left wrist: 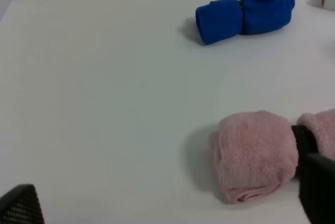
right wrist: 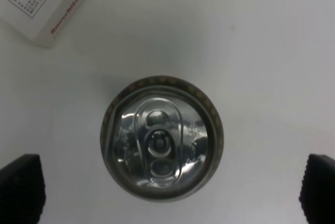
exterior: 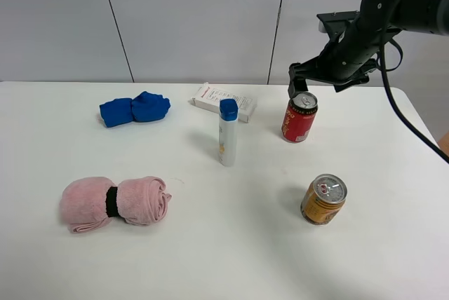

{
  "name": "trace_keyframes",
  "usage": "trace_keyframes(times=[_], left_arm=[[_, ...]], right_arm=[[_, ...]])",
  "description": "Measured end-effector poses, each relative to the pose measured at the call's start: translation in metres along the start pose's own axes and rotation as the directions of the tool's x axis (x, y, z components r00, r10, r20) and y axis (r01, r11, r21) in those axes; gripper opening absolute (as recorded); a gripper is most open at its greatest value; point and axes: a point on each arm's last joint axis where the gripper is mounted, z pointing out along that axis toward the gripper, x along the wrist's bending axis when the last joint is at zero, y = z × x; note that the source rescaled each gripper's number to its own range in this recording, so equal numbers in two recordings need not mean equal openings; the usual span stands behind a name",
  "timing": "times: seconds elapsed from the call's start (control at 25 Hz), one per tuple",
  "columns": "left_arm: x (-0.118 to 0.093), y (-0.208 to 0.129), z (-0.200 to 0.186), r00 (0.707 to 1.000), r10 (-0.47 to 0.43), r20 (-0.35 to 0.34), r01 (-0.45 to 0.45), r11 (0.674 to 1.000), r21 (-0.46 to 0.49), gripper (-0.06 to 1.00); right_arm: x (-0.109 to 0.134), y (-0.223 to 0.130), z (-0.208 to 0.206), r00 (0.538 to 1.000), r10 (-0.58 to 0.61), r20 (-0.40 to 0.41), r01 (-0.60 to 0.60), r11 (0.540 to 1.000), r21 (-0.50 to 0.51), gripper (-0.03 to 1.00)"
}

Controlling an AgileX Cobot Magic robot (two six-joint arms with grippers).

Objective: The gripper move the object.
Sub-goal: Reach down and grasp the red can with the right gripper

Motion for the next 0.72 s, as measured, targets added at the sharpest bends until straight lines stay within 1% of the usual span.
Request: trace_keyframes(times=[0.2,0.32,0.52,0.72], left_arm=[[0.0,0.0,0.0,1.0,0.0,0.0,0.0,1.0,0.0,1.0],[0.0,0.0,0.0,1.0,0.0,0.0,0.0,1.0,0.0,1.0],[0.0,0.0,0.0,1.0,0.0,0.0,0.0,1.0,0.0,1.0],[0.0,0.0,0.0,1.0,0.0,0.0,0.0,1.0,0.0,1.0]], right_arm=[[0.001,-0.001,0.017,1.0,0.0,-0.001,0.0,1.0,0.005,0.95],[0.004,-0.003,0.03,1.0,-0.009,-0.005,0.009,1.0,0.024,0.95],[0.007,-0.003,0.044,1.0,-0.015,-0.008,0.015,1.0,0.017,0.95],[0.011,-0.007,0.061,1.0,-0.023,-0.012,0.024,0.999,0.032,0.95]])
